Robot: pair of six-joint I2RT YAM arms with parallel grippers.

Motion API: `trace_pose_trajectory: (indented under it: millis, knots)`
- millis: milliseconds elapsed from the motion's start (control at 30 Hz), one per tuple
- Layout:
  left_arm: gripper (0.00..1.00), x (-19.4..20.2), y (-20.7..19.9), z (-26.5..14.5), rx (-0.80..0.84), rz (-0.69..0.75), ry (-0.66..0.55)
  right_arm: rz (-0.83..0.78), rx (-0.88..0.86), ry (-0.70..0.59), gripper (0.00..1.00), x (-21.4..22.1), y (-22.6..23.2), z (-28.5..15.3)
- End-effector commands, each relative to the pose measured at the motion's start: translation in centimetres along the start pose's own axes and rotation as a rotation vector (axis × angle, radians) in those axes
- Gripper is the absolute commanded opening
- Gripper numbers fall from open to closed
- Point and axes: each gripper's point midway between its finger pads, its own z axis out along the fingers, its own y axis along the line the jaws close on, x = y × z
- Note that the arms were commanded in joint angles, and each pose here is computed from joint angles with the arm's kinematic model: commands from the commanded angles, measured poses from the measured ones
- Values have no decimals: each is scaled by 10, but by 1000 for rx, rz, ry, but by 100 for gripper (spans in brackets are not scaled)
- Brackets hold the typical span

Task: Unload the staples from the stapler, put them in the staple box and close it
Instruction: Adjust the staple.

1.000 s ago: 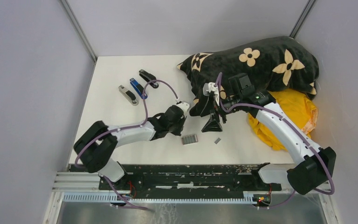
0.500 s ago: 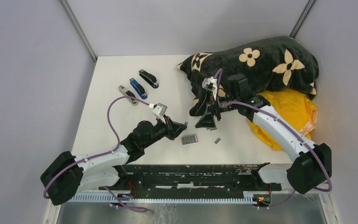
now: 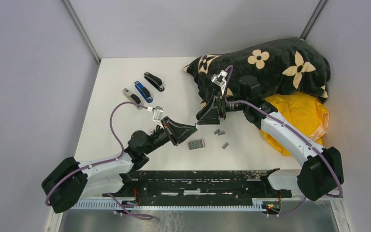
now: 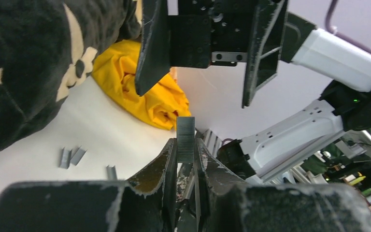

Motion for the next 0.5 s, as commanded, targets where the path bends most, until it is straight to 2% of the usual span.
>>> trace_pose_trajectory:
  millis: [0, 167, 467]
  knots:
    - [15, -22, -33, -3, 131, -24, -78, -17, -75, -35, 80, -14, 23, 1]
    - [15, -25, -38, -4, 155, -34, -86, -8, -117, -7, 76, -9, 30, 7]
    - [15, -27, -44, -7, 181, -40, -98, -18, -194, 42, 57, 0, 46, 14]
